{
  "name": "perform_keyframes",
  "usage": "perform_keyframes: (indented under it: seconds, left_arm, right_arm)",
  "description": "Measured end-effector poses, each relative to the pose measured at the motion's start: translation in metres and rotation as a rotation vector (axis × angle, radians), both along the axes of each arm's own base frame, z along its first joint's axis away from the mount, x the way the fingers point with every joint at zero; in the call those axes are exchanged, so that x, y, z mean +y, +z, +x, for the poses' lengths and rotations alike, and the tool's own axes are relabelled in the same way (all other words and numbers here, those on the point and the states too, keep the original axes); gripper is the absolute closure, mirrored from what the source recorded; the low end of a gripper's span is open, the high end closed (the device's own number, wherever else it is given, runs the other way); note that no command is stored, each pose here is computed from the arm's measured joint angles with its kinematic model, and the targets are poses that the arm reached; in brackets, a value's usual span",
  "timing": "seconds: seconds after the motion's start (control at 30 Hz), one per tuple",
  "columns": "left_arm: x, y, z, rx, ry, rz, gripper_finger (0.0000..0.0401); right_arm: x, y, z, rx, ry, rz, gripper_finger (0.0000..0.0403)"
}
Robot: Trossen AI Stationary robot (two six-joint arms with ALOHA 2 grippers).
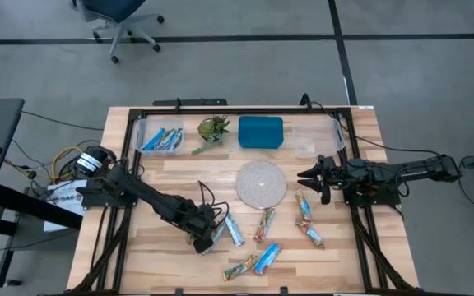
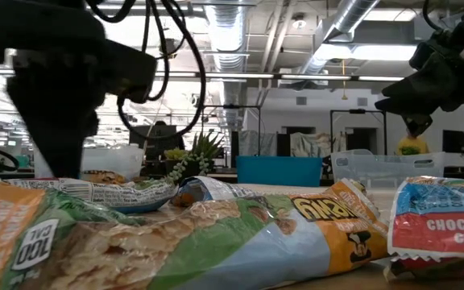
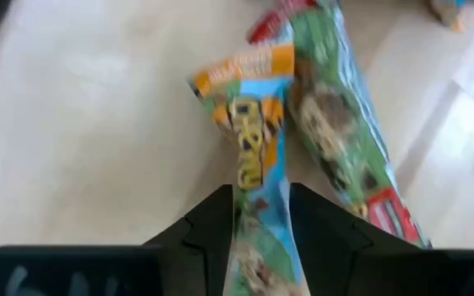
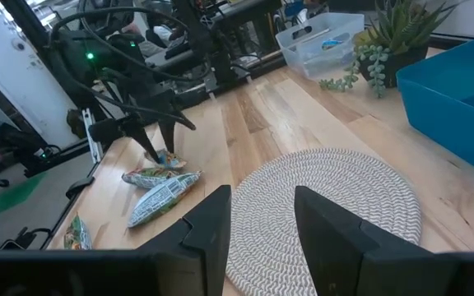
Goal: Pick and place Granola Bars by type
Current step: Put the yellow granola bar into the blue bin
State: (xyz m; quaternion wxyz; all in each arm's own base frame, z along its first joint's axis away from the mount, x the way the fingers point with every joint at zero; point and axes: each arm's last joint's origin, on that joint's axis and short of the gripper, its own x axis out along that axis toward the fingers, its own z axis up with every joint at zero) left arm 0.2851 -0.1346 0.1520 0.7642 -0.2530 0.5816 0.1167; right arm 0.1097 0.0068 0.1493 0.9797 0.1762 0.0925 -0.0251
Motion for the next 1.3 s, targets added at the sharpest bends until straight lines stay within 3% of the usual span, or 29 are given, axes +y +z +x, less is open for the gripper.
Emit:
perform_keyframes:
  seconds: [0.93,1.3]
  left_arm:
    - [0.0023,0.0022,-0.0017,0.009,-0.053,-0.006,0.0287]
    - [0.0016,0.0025,-0.001,0.001,-0.077,-0.013,0.023]
  right_arm:
    - [0.0,0.0001,0.0,0.0,0.0,0.0,0.0275]
    - [0.0,-0.0001,0.0,0.001,0.0,0.0,0.0275]
